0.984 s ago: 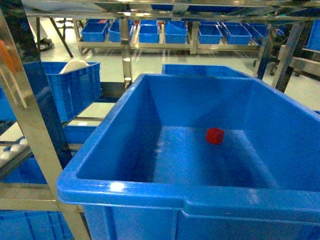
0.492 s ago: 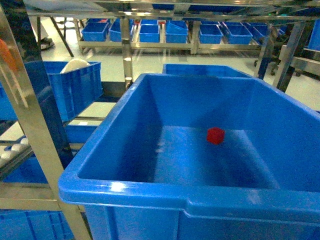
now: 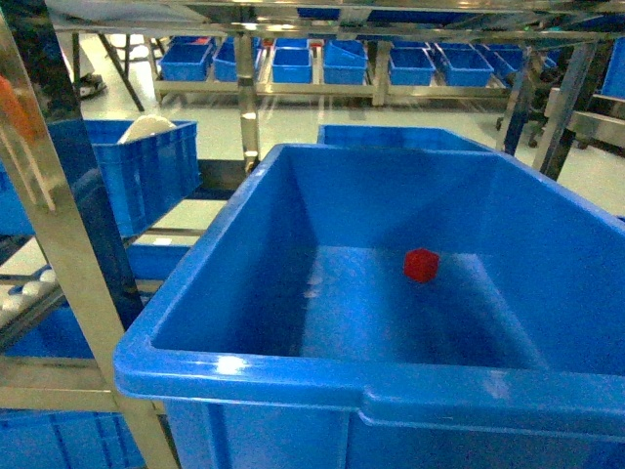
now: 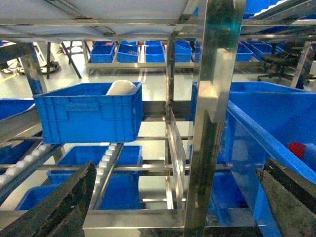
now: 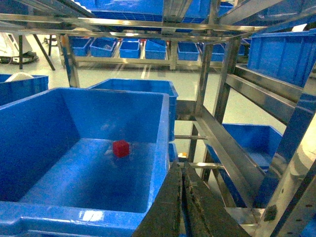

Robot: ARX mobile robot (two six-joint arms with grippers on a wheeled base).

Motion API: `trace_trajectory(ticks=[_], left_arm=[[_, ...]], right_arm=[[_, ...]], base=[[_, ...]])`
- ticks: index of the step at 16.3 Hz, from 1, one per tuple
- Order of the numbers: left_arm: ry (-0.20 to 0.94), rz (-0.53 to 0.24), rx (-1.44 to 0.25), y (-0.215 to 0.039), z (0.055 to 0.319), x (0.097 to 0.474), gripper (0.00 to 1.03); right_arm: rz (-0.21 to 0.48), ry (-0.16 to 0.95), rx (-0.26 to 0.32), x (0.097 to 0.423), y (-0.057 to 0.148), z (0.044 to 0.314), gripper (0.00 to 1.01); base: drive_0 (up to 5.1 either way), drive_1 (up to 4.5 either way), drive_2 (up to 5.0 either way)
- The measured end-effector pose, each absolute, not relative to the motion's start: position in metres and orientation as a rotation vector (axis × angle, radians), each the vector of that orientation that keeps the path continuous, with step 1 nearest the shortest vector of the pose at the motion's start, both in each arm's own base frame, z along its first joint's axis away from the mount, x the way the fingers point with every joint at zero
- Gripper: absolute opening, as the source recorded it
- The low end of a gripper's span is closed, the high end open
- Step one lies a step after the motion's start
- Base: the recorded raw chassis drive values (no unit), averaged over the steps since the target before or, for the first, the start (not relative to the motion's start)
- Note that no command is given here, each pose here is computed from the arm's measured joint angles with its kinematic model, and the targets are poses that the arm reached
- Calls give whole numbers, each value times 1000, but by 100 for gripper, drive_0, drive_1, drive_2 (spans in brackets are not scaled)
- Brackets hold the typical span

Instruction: Place magnetic block on left shelf second layer

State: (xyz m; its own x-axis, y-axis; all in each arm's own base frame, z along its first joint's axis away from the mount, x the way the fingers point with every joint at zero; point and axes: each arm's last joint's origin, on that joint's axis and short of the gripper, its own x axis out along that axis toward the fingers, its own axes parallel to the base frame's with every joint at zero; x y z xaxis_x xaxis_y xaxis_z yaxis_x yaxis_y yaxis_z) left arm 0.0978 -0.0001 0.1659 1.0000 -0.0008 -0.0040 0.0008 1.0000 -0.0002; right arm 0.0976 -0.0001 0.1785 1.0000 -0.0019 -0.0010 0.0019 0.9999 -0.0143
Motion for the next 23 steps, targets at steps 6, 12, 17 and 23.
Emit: trace_trajectory(ticks=[6, 12, 17, 23], left_arm=[[3, 0, 0, 0, 166, 98, 98], [4, 0, 0, 0, 166, 98, 98], [4, 0, 0, 0, 166, 98, 98], [4, 0, 0, 0, 166, 98, 98]], right_arm=[[-2, 6, -14, 98, 0, 166, 2], [-2, -3, -14, 97, 0, 167, 16], [-2, -3, -14, 97, 0, 167, 73], [-2, -3, -13, 97, 0, 167, 98]], base=[[0, 0, 0], [0, 0, 0], [0, 0, 0], [0, 0, 0]])
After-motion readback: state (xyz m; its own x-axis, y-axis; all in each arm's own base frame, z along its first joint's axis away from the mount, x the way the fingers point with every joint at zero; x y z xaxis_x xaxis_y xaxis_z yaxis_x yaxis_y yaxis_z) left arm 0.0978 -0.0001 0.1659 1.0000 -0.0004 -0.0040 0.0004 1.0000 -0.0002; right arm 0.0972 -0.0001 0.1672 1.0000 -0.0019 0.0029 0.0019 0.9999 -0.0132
